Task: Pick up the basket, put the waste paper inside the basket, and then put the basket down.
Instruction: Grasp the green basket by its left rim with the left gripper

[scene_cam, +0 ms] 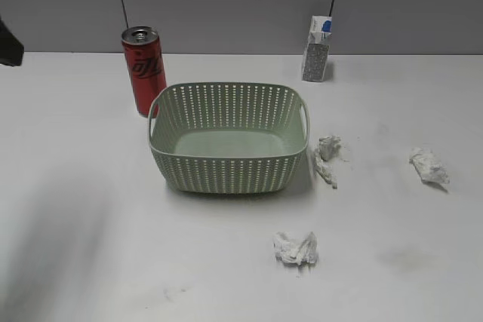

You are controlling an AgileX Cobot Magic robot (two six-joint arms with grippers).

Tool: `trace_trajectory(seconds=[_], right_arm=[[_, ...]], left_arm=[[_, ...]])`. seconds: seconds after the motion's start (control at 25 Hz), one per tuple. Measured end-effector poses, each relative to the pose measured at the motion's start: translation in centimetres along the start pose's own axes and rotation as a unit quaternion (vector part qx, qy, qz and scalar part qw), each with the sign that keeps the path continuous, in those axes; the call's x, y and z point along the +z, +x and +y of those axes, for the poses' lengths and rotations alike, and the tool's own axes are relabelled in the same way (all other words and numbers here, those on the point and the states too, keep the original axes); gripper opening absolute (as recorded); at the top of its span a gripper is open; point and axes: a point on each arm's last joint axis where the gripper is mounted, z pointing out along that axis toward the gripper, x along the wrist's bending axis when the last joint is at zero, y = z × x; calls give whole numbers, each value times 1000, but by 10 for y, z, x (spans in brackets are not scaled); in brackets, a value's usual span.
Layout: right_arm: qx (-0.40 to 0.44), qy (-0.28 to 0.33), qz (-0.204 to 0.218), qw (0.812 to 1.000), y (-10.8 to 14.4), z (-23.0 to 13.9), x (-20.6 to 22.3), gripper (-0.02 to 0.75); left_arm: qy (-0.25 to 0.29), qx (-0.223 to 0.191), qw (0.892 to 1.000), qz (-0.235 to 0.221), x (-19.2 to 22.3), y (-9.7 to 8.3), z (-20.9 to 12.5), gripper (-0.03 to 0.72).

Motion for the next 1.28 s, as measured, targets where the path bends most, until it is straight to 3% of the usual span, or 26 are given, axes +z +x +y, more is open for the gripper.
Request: trace_trajectory(seconds=[0.24, 0.68, 1.28], right_arm=[[0, 0, 0, 1000, 0, 0, 0, 524], [0, 0, 0, 1000, 0, 0, 0, 524], [0, 0, 0, 1000, 0, 0, 0, 524]], left_arm=[[51, 41, 997, -34, 48, -30, 22, 591], [147, 33, 988, -38, 131, -79, 47, 591], [230, 12, 973, -2, 208, -78, 36, 585]])
